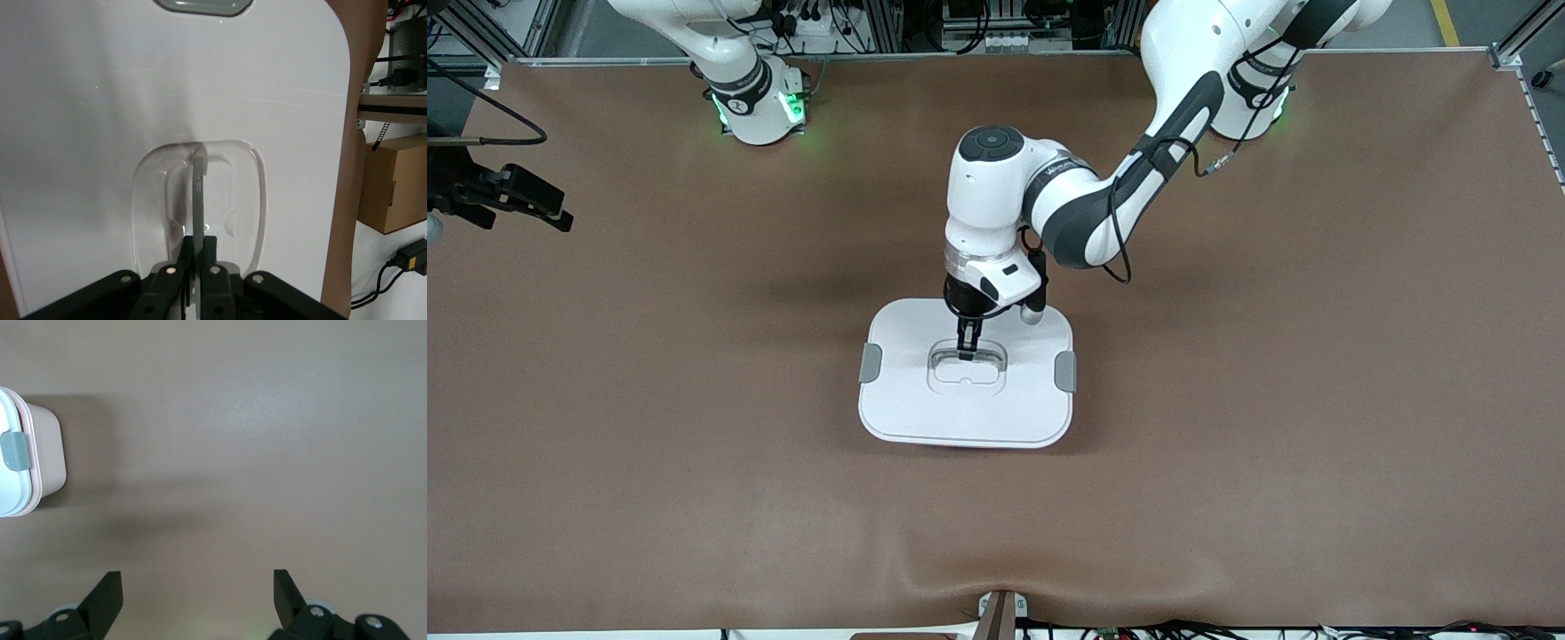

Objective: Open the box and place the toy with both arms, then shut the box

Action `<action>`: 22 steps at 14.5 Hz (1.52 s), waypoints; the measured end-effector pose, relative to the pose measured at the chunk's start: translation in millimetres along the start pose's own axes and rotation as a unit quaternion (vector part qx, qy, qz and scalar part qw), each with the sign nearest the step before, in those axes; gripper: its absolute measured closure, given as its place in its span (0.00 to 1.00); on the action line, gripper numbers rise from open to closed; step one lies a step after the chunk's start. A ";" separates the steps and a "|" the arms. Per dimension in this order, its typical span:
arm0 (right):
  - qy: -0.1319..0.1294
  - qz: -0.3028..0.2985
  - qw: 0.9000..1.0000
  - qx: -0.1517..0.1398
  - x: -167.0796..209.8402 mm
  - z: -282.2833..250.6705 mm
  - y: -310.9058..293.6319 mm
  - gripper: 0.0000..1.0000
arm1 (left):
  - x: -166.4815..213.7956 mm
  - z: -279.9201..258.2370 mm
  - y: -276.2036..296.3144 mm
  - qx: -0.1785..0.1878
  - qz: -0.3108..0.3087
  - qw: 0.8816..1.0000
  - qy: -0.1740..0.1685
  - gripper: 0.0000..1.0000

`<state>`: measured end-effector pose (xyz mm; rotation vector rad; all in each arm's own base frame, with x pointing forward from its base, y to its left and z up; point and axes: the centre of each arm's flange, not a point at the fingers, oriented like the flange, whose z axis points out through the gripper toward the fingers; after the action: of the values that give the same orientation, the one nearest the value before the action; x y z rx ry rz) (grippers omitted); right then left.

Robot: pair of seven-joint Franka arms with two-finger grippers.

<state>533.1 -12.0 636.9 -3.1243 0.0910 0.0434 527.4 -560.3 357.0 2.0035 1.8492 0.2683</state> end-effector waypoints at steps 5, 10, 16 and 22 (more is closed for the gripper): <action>0.005 0.001 1.000 0.000 0.0 -4.3 0.7 0.00 | 0.2 8.3 -1.8 0.004 -0.006 1.000 0.001 0.93; 0.005 0.001 1.000 0.000 0.0 -4.5 1.0 0.00 | 0.5 9.1 -2.0 0.004 -0.007 1.000 0.002 0.93; 0.005 0.001 1.000 0.000 0.0 -4.6 1.1 0.00 | -1.5 9.2 -4.0 0.005 -0.018 1.000 0.002 0.93; 0.005 0.001 1.000 0.000 0.0 -4.7 1.1 0.00 | -8.4 9.1 -11.0 0.007 -0.015 1.000 0.001 0.93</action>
<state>533.2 -13.2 641.5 -3.1245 0.0953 0.0280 520.1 -569.6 345.3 1.9835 1.8853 0.2485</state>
